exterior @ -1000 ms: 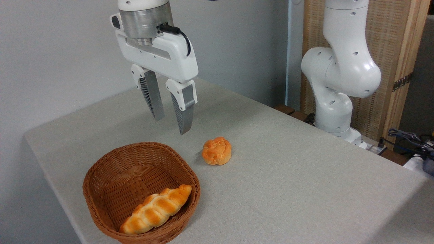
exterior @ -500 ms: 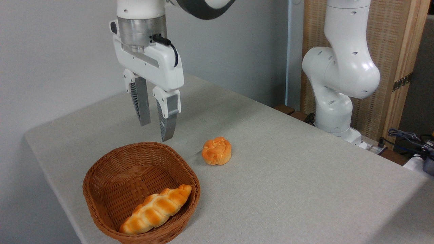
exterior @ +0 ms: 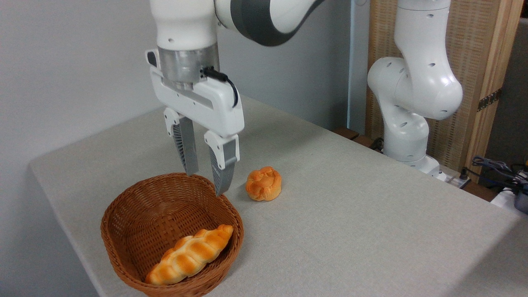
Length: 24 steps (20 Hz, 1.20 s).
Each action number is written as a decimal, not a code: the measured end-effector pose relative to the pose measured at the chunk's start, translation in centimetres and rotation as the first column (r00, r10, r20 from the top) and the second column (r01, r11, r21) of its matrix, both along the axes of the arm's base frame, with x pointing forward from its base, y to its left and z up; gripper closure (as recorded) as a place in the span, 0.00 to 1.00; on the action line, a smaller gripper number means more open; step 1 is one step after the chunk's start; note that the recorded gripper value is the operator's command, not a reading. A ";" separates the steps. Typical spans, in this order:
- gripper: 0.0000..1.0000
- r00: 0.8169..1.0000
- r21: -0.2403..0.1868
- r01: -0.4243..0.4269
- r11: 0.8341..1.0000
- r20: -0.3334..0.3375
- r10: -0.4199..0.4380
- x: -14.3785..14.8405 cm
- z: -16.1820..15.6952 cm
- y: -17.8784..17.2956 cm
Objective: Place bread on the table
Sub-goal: 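Lower the open gripper into the basket over the braided bread, then close the gripper on the braided bread roll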
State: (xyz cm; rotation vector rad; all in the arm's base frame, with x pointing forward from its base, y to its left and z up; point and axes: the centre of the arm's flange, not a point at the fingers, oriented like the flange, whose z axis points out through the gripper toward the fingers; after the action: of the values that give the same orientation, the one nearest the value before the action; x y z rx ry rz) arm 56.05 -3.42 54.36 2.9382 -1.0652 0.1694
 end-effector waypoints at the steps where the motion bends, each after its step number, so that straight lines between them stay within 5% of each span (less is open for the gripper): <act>1: 0.00 1.000 0.000 -0.002 1.000 0.006 0.002 0.1 -0.7 0.0; 11: 0.00 0.993 0.014 0.027 1.000 0.117 -0.028 2.8 -6.1 0.0; 19: 0.00 0.990 0.042 0.125 0.991 0.064 -0.128 3.2 -9.6 0.8; 24: 0.00 0.984 0.099 0.158 0.982 0.066 -0.165 4.0 -11.4 0.9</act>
State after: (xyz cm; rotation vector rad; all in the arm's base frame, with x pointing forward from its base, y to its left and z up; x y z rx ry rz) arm 60.04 -2.51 42.99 2.9288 -1.3525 0.2332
